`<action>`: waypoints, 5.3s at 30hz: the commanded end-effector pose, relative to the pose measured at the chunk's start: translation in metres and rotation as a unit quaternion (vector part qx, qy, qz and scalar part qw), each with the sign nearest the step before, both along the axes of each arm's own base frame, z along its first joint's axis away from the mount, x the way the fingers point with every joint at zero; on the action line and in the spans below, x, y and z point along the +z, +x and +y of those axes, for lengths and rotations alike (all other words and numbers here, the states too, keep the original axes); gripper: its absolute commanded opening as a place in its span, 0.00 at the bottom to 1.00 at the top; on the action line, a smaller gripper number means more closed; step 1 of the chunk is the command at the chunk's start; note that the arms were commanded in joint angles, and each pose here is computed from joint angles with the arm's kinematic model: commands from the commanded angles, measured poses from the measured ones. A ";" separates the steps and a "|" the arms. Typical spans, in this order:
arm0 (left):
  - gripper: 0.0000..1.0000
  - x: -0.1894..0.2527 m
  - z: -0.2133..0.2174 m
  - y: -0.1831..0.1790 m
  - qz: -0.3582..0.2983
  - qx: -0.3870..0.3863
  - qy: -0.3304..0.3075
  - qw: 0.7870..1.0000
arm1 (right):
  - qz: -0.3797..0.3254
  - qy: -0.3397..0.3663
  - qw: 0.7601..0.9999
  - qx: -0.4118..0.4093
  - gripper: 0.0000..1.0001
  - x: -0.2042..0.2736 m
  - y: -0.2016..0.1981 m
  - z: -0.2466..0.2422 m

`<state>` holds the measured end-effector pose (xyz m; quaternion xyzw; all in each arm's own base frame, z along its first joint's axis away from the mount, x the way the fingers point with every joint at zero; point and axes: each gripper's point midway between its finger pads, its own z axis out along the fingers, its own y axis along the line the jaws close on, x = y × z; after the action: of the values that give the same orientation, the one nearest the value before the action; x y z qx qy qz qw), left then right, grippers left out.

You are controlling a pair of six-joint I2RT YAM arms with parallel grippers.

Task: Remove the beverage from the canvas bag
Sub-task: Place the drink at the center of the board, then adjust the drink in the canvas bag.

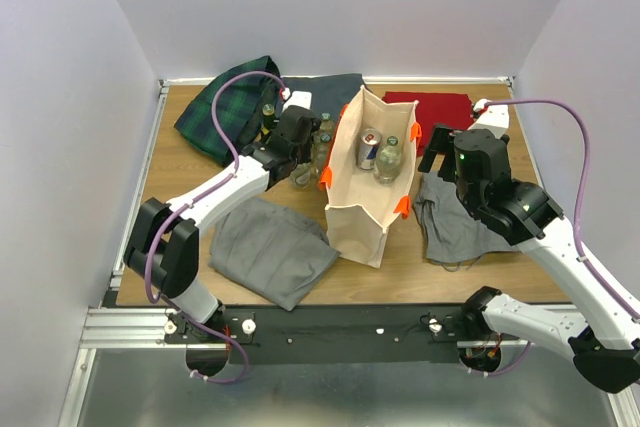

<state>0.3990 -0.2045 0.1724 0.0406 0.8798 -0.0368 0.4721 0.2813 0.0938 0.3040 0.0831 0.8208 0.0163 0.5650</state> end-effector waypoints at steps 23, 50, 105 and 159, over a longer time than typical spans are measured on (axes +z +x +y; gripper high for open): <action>0.00 0.043 -0.010 0.035 -0.098 0.029 -0.051 0.993 | -0.007 0.002 1.000 -0.006 1.00 0.003 -0.002 -0.003; 0.43 0.046 -0.006 0.028 -0.081 0.032 -0.049 0.995 | -0.006 0.002 1.000 -0.005 1.00 0.002 -0.002 -0.003; 0.99 0.190 -0.071 -0.044 -0.077 -0.258 -0.127 0.955 | -0.036 0.034 0.998 -0.041 1.00 0.017 -0.014 -0.020; 0.99 0.109 -0.191 -0.049 0.039 -0.348 -0.097 0.931 | 0.117 0.081 0.984 0.108 1.00 -0.039 0.051 -0.039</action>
<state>0.3521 -0.3880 0.2856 0.2923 0.8238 -0.2745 0.4007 0.3161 0.0171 0.2656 0.1234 0.8674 0.0065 0.4819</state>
